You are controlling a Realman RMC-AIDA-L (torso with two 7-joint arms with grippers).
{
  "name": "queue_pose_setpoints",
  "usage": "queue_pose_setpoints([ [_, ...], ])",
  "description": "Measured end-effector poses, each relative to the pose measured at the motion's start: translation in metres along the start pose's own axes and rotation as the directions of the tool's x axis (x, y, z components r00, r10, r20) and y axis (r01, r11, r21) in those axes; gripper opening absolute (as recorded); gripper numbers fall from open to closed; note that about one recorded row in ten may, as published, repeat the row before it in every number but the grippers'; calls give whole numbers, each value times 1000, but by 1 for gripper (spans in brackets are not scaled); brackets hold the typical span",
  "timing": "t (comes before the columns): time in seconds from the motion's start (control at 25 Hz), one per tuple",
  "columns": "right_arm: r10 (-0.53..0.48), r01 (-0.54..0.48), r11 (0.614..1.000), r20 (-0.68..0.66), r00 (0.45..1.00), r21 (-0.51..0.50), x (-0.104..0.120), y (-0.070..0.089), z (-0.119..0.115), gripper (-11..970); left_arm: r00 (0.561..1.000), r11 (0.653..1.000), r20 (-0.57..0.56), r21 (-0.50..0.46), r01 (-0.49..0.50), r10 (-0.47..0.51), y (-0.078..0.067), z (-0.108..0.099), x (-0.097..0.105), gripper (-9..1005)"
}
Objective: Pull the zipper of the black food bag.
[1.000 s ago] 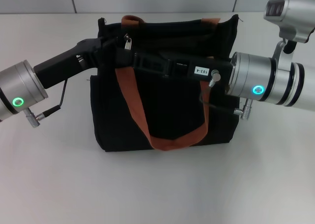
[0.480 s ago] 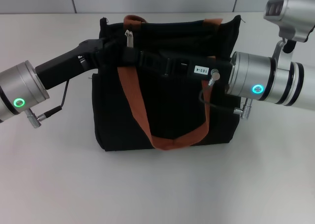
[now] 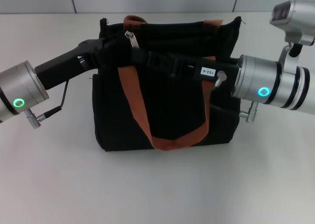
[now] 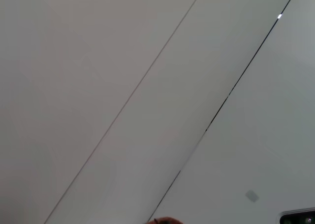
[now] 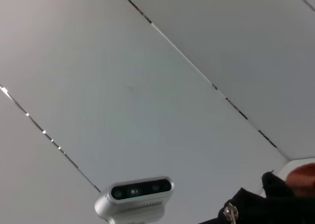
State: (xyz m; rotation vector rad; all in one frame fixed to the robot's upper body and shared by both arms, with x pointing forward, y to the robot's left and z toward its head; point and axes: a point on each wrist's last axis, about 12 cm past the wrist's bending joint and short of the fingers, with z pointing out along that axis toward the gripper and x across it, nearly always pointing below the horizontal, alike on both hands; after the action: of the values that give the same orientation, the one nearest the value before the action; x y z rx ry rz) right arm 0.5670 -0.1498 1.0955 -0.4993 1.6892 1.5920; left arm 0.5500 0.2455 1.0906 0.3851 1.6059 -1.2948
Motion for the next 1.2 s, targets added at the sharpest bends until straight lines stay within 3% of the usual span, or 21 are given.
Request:
queue_pose_setpoints([
  [0.8,78,-76,996,-49,996,39,-15,-4,-10,-3,1000,1000,0,-11,-28,28,1,-5,2,32],
  [1.2,98,-95,994,-48,994,58,-20,-6,-7,-2,974,974,17,-23,-227,227,0,-9,7,32],
])
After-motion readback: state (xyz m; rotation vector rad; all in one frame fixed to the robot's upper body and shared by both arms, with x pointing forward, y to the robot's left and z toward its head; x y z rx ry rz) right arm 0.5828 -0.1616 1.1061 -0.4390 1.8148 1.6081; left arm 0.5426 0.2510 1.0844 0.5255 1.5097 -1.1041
